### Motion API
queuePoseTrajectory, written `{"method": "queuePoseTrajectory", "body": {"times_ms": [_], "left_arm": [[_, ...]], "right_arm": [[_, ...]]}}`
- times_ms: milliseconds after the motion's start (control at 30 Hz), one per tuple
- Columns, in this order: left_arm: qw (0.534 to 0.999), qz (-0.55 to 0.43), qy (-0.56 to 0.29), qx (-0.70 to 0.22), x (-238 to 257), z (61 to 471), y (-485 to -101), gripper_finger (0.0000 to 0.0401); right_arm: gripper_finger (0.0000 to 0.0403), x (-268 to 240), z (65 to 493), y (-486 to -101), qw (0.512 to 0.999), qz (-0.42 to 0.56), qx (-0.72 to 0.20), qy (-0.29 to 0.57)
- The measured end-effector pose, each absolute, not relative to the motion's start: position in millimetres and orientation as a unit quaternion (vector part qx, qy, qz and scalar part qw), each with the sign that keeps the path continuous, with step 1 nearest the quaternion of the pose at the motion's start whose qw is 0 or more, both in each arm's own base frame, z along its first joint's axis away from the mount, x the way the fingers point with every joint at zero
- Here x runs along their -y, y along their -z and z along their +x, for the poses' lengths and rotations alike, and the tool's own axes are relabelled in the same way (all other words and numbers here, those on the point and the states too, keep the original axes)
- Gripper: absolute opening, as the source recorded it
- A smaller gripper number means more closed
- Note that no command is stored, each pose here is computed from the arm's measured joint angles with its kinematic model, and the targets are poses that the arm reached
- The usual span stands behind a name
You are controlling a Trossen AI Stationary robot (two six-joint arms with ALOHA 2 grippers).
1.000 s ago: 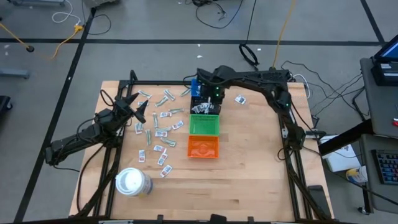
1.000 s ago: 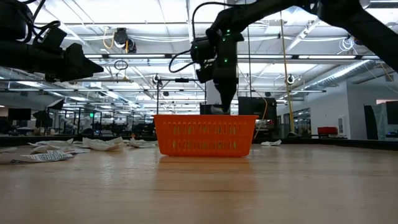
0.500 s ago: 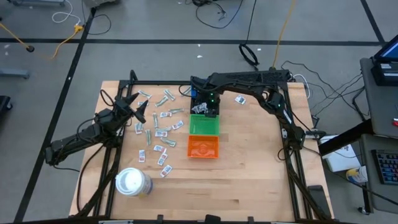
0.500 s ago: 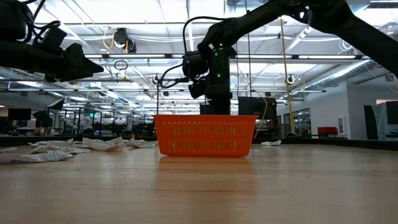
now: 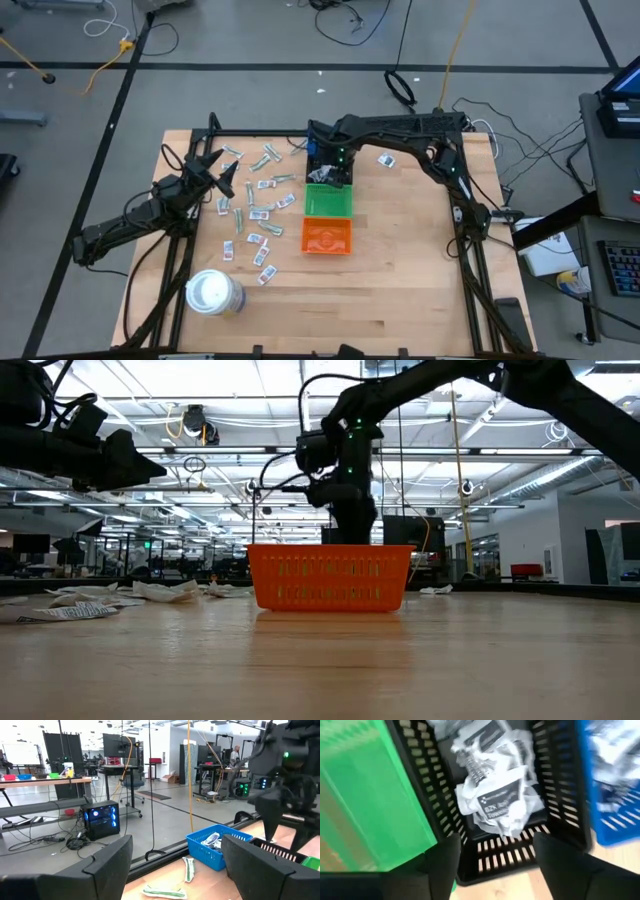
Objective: Pick & Place First Aid Supplies
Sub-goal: Put the black towelette pack into the black bin
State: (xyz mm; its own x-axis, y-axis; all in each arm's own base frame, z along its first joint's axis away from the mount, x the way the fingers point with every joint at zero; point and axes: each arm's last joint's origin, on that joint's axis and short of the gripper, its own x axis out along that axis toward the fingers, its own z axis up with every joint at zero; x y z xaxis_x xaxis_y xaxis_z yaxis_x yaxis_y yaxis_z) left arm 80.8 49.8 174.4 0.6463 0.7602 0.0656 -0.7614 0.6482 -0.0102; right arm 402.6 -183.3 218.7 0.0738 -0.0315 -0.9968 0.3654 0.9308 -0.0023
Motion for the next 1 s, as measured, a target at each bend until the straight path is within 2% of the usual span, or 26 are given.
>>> {"method": "queuePoseTrajectory", "body": {"times_ms": [133, 333, 567, 800, 1000], "left_arm": [[0.907, 0.009, -0.419, 0.032, -49.8, 80.8, -174.5, 0.0306], [0.907, 0.009, -0.419, 0.032, -49.8, 80.8, -174.5, 0.0306], [0.907, 0.009, -0.419, 0.032, -49.8, 80.8, -174.4, 0.0305], [0.907, 0.009, -0.419, 0.032, -49.8, 80.8, -174.5, 0.0305], [0.907, 0.009, -0.419, 0.032, -49.8, 80.8, -174.4, 0.0306]], "right_arm": [[0.0264, 189.2, 395.5, -223.5, 0.703, 0.191, -0.656, 0.197], [0.0258, 197.3, 389.0, -225.1, 0.671, 0.271, -0.634, 0.272], [0.0258, 210.8, 379.3, -222.6, 0.665, 0.279, -0.635, 0.277], [0.0258, 231.7, 342.7, -222.8, 0.664, 0.275, -0.637, 0.279], [0.0258, 245.5, 309.4, -220.9, 0.684, 0.26, -0.623, 0.276]]}}
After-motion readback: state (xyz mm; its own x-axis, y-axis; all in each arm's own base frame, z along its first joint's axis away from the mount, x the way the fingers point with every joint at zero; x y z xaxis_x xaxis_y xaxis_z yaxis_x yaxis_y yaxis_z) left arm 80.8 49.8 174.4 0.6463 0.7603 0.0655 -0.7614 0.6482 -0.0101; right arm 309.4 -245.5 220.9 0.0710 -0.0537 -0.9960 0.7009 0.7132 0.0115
